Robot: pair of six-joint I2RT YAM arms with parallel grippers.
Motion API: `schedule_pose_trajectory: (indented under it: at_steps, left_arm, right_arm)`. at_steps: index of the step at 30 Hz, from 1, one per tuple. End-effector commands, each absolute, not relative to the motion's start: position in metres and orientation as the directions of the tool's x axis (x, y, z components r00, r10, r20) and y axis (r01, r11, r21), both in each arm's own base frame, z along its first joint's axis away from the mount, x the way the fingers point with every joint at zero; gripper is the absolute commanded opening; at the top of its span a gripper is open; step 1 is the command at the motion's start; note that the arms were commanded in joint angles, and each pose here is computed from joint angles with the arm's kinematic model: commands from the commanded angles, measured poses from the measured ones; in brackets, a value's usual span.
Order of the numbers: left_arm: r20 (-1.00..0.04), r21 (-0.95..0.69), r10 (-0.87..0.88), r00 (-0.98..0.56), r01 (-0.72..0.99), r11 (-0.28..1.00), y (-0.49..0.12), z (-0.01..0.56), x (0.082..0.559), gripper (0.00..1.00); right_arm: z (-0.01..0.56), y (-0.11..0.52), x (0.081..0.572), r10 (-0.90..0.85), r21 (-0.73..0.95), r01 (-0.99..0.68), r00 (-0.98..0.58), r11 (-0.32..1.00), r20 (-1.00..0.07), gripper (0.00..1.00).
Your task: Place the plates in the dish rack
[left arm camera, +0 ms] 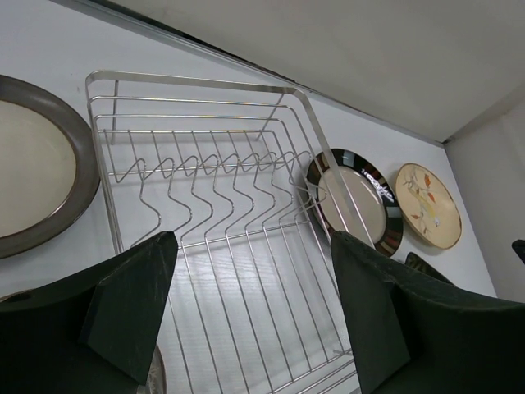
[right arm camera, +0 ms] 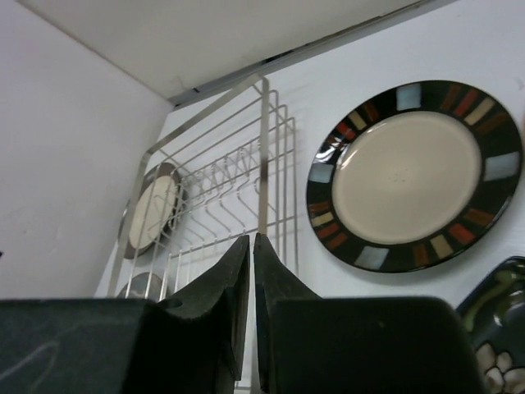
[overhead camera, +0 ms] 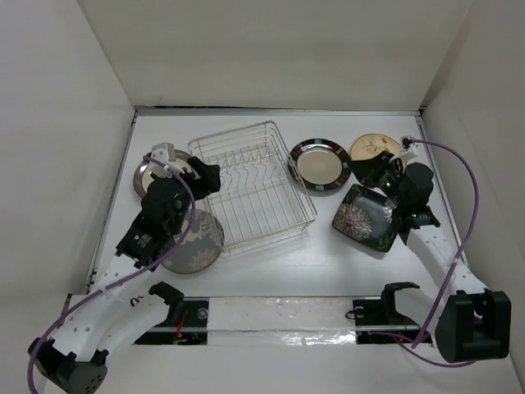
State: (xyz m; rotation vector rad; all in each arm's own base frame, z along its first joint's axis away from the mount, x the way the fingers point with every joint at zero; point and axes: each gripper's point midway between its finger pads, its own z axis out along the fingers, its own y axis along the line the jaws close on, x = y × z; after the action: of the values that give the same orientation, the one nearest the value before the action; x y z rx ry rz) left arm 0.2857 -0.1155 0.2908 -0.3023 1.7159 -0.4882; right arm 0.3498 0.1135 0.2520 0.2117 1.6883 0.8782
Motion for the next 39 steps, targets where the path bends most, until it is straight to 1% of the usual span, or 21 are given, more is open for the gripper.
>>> schedule_pose_trajectory:
  at_steps: [1, 5, 6, 7, 8, 9, 10, 11, 12, 14, 15, 17, 21, 23, 25, 26, 28, 29, 30, 32, 39]
  left_arm:
    - [-0.849, -0.527, -0.512, -0.128, 0.143, 0.838, -0.12, 0.333, 0.282, 0.73]
    - [-0.87, -0.492, -0.475, -0.133, 0.176, 0.852, -0.119, 0.341, 0.274, 0.72]
    - [-0.878, -0.479, -0.462, -0.126, 0.189, 0.857, -0.119, 0.343, 0.272, 0.7]
    - [-0.881, -0.472, -0.456, -0.123, 0.208, 0.857, -0.12, 0.346, 0.269, 0.67]
    - [-0.885, -0.465, -0.449, -0.121, 0.217, 0.858, -0.12, 0.347, 0.267, 0.57]
    - [-0.893, -0.451, -0.435, -0.117, 0.225, 0.864, -0.12, 0.347, 0.266, 0.52]
    - [-0.897, -0.443, -0.427, -0.12, 0.238, 0.864, -0.121, 0.346, 0.264, 0.45]
    - [-0.9, -0.435, -0.417, -0.124, 0.246, 0.866, -0.121, 0.345, 0.262, 0.23]
    - [-0.909, -0.418, -0.398, -0.128, 0.254, 0.872, -0.122, 0.341, 0.261, 0.14]
    - [-0.911, -0.411, -0.39, -0.131, 0.273, 0.87, -0.124, 0.339, 0.258, 0.0]
    - [-0.915, -0.404, -0.38, -0.139, 0.275, 0.872, -0.124, 0.332, 0.257, 0.0]
    - [-0.918, -0.397, -0.376, -0.127, 0.293, 0.87, -0.125, 0.331, 0.255, 0.0]
    - [-0.927, -0.374, -0.351, -0.131, 0.274, 0.886, -0.123, 0.317, 0.259, 0.0]
    - [-0.932, -0.363, -0.342, -0.122, 0.27, 0.892, -0.122, 0.314, 0.261, 0.1]
    - [-0.941, -0.338, -0.318, -0.118, 0.263, 0.904, -0.12, 0.309, 0.263, 0.12]
    - [-0.943, -0.331, -0.31, -0.12, 0.258, 0.908, -0.119, 0.307, 0.263, 0.14]
    - [-0.947, -0.317, -0.294, -0.125, 0.242, 0.917, -0.116, 0.301, 0.263, 0.17]
    - [-0.948, -0.315, -0.292, -0.126, 0.241, 0.918, -0.116, 0.299, 0.264, 0.23]
    - [-0.948, -0.315, -0.291, -0.131, 0.239, 0.919, -0.116, 0.297, 0.264, 0.26]
    - [-0.948, -0.312, -0.284, -0.143, 0.252, 0.916, -0.119, 0.296, 0.264, 0.29]
    - [-0.947, -0.317, -0.276, -0.164, 0.33, 0.889, -0.133, 0.296, 0.258, 0.36]
  right_arm:
    - [0.267, 0.099, 0.355, 0.537, 0.589, -0.297, -0.241, 0.752, -0.808, 0.14]
    - [0.261, 0.085, 0.36, 0.547, 0.59, -0.252, -0.225, 0.767, -0.806, 0.18]
    - [0.259, 0.084, 0.36, 0.547, 0.59, -0.245, -0.224, 0.769, -0.807, 0.29]
    - [0.256, 0.077, 0.362, 0.551, 0.589, -0.221, -0.211, 0.778, -0.807, 0.37]
    - [0.254, 0.075, 0.363, 0.554, 0.589, -0.207, -0.207, 0.781, -0.807, 0.44]
    - [0.253, 0.069, 0.365, 0.558, 0.588, -0.189, -0.192, 0.786, -0.807, 0.5]
    - [0.249, 0.06, 0.367, 0.571, 0.595, -0.149, -0.175, 0.79, -0.802, 0.51]
    - [0.247, 0.053, 0.368, 0.581, 0.6, -0.124, -0.163, 0.79, -0.798, 0.5]
    - [0.245, 0.041, 0.369, 0.595, 0.608, -0.086, -0.137, 0.789, -0.792, 0.33]
    - [0.237, 0.025, 0.37, 0.634, 0.641, -0.033, -0.114, 0.767, -0.765, 0.12]
    - [0.235, 0.018, 0.37, 0.65, 0.655, -0.017, -0.1, 0.756, -0.753, 0.0]
    - [0.22, -0.001, 0.373, 0.706, 0.705, 0.049, -0.091, 0.707, -0.702, 0.0]
    - [0.211, -0.011, 0.39, 0.757, 0.756, 0.051, -0.087, 0.653, -0.648, 0.0]
    - [0.206, -0.016, 0.398, 0.761, 0.759, 0.068, -0.094, 0.648, -0.642, 0.0]
    - [0.194, -0.029, 0.405, 0.767, 0.757, 0.125, -0.083, 0.641, -0.636, 0.03]
    - [0.188, -0.043, 0.405, 0.773, 0.757, 0.165, -0.056, 0.632, -0.632, 0.06]
    - [0.167, -0.07, 0.402, 0.787, 0.758, 0.268, -0.003, 0.595, -0.617, 0.38]
    - [0.158, -0.079, 0.399, 0.794, 0.758, 0.303, 0.01, 0.577, -0.608, 0.51]
    - [0.156, -0.096, 0.397, 0.796, 0.764, 0.321, 0.049, 0.559, -0.603, 0.71]
    - [0.134, -0.106, 0.396, 0.822, 0.775, 0.36, 0.039, 0.519, -0.568, 0.78]
    - [0.107, -0.115, 0.43, 0.855, 0.783, 0.385, -0.031, 0.488, -0.518, 0.78]
